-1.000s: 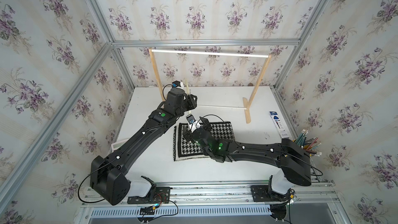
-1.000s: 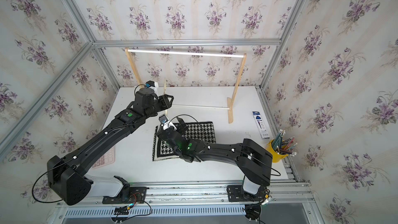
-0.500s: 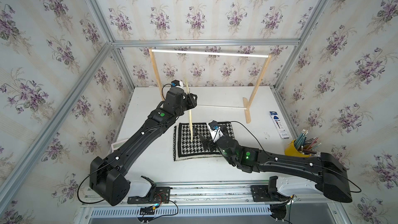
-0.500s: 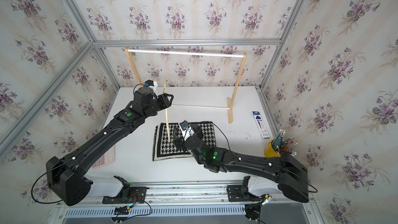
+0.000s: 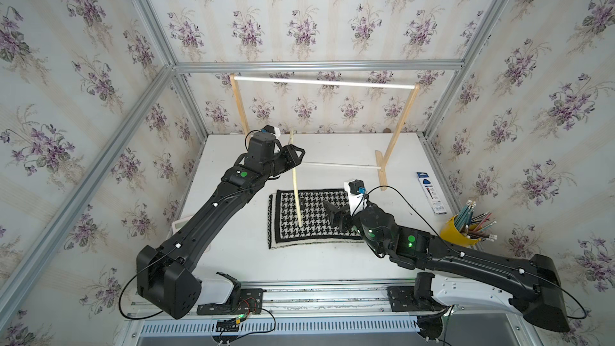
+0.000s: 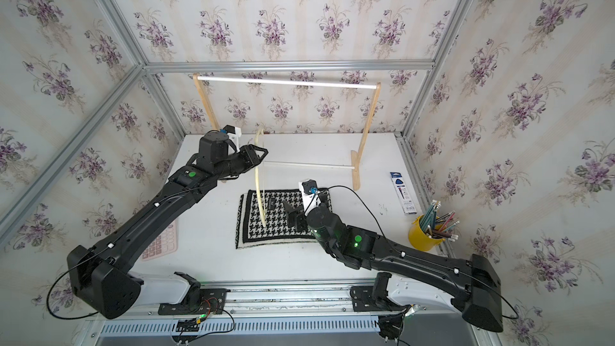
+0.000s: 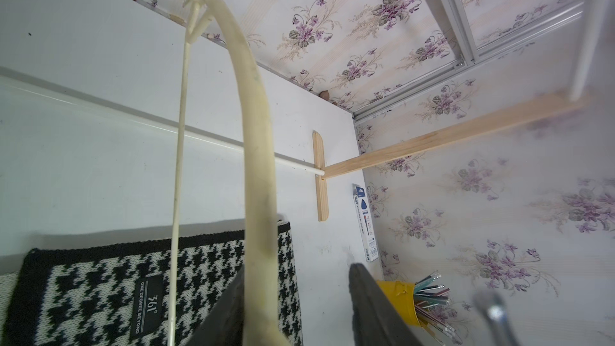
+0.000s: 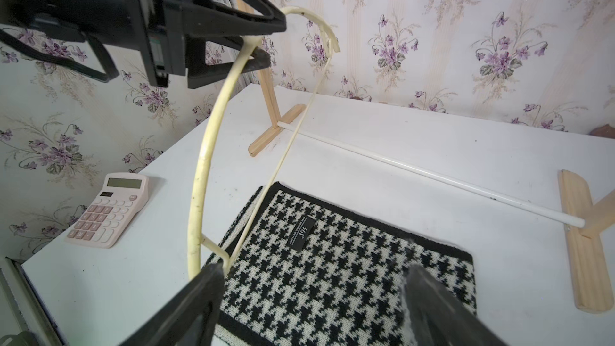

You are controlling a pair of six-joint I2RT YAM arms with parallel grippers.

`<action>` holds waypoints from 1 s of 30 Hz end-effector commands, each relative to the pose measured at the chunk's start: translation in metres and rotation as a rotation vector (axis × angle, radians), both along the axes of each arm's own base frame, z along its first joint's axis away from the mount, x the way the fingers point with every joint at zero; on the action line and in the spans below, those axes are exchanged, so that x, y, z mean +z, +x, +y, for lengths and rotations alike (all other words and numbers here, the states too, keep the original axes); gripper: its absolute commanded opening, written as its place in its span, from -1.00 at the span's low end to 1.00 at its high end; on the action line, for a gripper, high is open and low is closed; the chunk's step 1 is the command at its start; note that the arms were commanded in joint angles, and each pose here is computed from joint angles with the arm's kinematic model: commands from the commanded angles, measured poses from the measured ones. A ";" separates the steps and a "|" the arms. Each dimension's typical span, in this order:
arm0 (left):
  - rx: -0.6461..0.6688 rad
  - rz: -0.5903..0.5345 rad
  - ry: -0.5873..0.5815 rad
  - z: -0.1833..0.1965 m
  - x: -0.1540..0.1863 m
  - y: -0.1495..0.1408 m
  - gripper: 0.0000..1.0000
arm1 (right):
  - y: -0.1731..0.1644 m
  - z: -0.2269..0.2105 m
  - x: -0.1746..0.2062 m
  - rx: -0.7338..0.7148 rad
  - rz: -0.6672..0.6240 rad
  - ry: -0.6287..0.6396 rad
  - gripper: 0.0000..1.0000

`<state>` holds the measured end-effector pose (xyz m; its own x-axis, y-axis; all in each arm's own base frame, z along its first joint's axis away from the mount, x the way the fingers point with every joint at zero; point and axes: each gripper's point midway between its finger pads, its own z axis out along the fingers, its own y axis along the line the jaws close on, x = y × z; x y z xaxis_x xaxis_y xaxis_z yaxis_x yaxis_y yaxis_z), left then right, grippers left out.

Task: Hang the scarf on the hanger
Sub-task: Adjust the hanger.

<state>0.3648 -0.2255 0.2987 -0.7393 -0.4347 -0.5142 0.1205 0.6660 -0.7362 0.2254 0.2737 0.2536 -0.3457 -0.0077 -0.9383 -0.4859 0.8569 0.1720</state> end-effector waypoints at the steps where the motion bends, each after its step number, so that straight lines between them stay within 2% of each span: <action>1: -0.033 0.042 -0.052 -0.001 -0.003 -0.007 -1.00 | 0.002 -0.007 -0.022 0.010 0.117 0.005 0.78; 6: -0.039 0.063 -0.124 -0.006 -0.007 -0.004 -1.00 | -0.001 0.009 -0.037 0.130 0.177 0.052 0.77; 10: -0.031 0.064 -0.143 -0.009 -0.008 0.002 -1.00 | -0.015 0.041 -0.031 0.311 0.165 0.090 0.72; 13: -0.024 0.065 -0.131 -0.009 -0.009 0.005 -1.00 | -0.017 0.058 -0.020 0.376 0.134 0.122 0.67; 21: 0.016 0.051 -0.040 -0.004 -0.018 0.009 -1.00 | 0.001 0.103 -0.011 0.407 0.068 0.091 0.56; 30: 0.029 0.032 0.026 -0.008 -0.028 0.010 -1.00 | 0.029 0.136 -0.031 0.255 0.024 -0.031 0.42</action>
<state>0.3682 -0.2351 0.2661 -0.7716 -0.4440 -0.4556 0.0486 0.6730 -0.7381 0.2389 0.4118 0.2197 -0.3848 -0.1466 -0.9113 -0.7364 0.6440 0.2074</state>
